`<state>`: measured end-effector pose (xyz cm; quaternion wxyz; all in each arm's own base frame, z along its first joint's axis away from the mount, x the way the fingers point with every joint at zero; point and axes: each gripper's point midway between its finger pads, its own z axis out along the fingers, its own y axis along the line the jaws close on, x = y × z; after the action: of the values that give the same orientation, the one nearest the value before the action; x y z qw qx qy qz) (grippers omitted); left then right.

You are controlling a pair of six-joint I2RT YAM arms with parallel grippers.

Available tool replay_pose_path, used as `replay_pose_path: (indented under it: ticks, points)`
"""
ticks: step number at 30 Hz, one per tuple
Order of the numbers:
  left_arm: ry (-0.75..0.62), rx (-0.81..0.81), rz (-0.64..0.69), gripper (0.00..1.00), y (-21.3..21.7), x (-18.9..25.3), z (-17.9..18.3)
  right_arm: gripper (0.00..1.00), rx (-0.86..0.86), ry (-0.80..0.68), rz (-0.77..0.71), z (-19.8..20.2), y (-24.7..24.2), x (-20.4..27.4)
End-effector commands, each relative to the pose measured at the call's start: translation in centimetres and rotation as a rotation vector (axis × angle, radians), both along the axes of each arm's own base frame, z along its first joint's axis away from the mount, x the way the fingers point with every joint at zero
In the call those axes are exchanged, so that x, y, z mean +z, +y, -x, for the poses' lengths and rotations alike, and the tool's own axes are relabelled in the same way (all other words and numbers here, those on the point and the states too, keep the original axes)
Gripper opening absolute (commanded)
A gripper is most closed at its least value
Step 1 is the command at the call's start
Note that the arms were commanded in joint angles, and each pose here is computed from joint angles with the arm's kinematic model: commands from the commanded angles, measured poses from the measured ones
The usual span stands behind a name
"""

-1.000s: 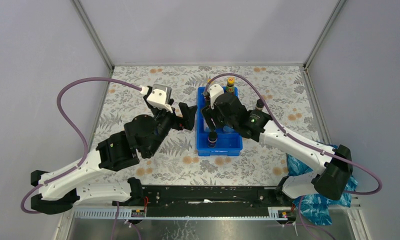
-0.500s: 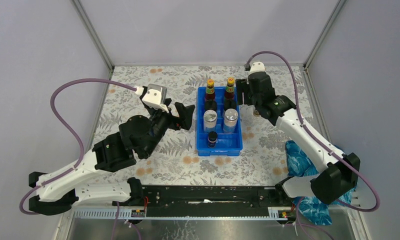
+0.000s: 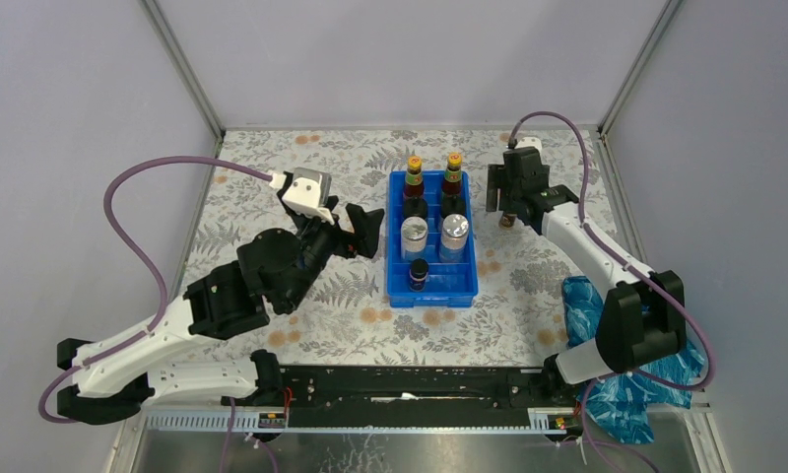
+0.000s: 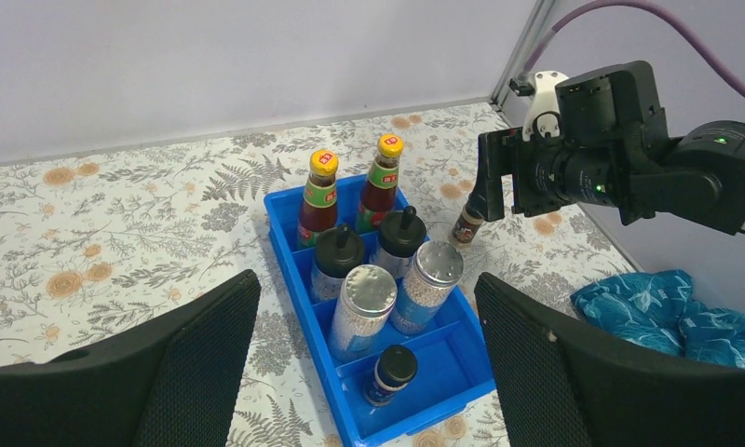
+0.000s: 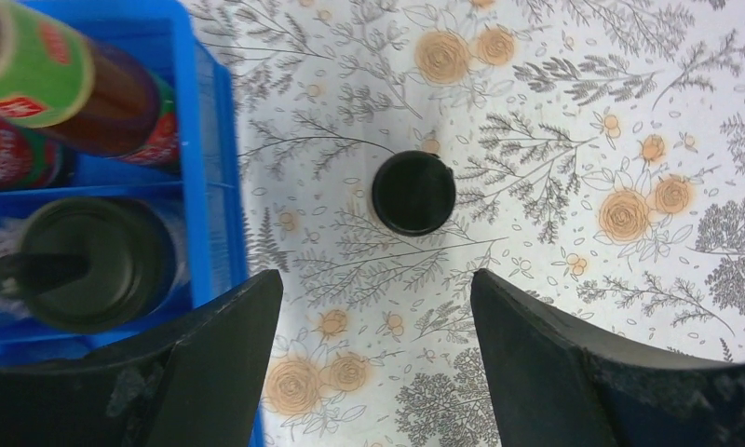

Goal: Organize the condiment bottles
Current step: Pick up the bottle from the center of the board.

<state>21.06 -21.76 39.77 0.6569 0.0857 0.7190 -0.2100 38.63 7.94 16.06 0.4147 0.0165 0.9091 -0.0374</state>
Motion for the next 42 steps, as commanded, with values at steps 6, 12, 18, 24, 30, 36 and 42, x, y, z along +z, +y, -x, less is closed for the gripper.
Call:
replay_pose_path:
  ticks: [6, 12, 18, 24, 30, 36, 42]
  points:
    - [0.007, -0.015, -0.005, 0.90, -0.4, -0.7, 0.2, 0.82, -0.065, -0.004, -0.069, -2.2, -1.4, -1.6]
    - [0.010, -0.015, -0.005, 0.90, -0.5, -0.8, 0.2, 0.82, -0.075, 0.025, -0.083, -3.0, -1.7, -3.0]
    - [0.012, -0.014, -0.012, 0.90, -0.5, -1.1, 0.2, 0.81, -0.080, 0.037, -0.091, -3.7, -1.8, -3.9]
    - [0.014, -0.013, -0.021, 0.90, -0.6, -1.3, 0.1, 0.80, -0.084, 0.044, -0.103, -4.4, -2.1, -4.4]
    - [0.014, -0.010, -0.030, 0.90, -0.7, -1.7, 0.0, 0.75, -0.090, 0.045, -0.110, -4.9, -2.4, -4.8]
    - [0.013, -0.009, -0.038, 0.90, -0.8, -1.8, -0.1, 0.69, -0.090, 0.043, -0.118, -5.3, -2.5, -5.0]
    - [0.013, -0.009, -0.046, 0.90, -0.9, -2.1, -0.1, 0.64, -0.088, 0.046, -0.123, -5.7, -2.4, -5.1]
